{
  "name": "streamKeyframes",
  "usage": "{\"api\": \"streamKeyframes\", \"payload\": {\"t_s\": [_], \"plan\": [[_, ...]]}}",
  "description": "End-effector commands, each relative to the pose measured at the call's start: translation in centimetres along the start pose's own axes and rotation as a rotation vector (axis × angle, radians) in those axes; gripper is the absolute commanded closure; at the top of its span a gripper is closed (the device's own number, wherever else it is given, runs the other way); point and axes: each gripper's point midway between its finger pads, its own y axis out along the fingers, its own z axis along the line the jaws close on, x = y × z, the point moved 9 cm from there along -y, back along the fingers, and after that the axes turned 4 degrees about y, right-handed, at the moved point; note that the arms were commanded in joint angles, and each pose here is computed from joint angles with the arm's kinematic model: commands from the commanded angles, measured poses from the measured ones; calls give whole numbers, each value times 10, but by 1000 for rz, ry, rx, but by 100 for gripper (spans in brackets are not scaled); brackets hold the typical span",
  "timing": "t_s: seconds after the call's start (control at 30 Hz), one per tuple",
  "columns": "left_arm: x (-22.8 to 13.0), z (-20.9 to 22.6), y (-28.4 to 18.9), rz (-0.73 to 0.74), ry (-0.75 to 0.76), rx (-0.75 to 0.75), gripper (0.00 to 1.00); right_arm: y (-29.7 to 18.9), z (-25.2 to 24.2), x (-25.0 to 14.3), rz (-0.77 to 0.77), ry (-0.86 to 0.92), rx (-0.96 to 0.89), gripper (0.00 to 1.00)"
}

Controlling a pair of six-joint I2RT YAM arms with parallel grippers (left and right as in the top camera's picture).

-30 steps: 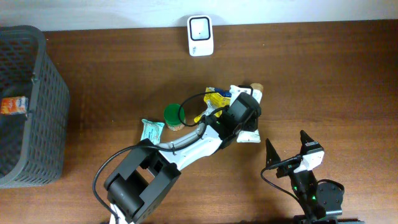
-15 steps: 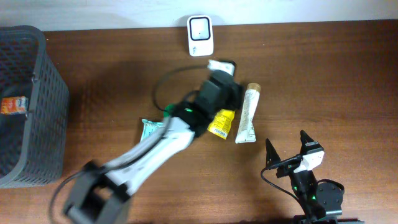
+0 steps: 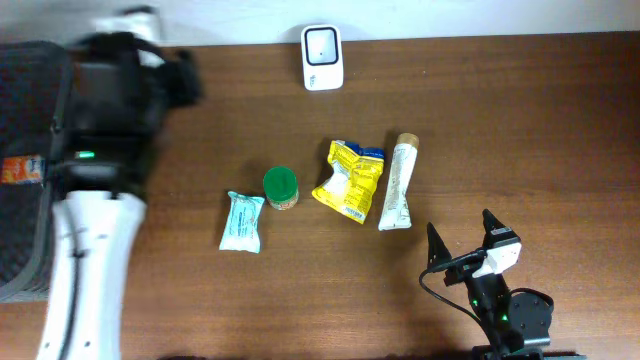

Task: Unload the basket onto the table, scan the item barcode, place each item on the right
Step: 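Carry the white tube out and lay it right of the yellow bag, then reach the left gripper into the basket and grasp the orange tissue pack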

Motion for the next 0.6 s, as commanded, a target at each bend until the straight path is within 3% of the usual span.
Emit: {"api": "streamKeyframes", "payload": {"t_s": [0.0, 0.17, 0.3, 0.57], "plan": [[26, 66, -22, -83, -45, 164, 31, 0, 1, -3, 9, 8, 11, 2], [22, 153, -25, -84, -138, 385, 23, 0, 1, -3, 9, 8, 11, 2], [-1, 208, -4, 16, -138, 493, 21, 0, 1, -3, 9, 9, 11, 2], [-60, 274, 53, 240, -76, 547, 18, 0, 1, -3, 9, 8, 11, 2]]}}
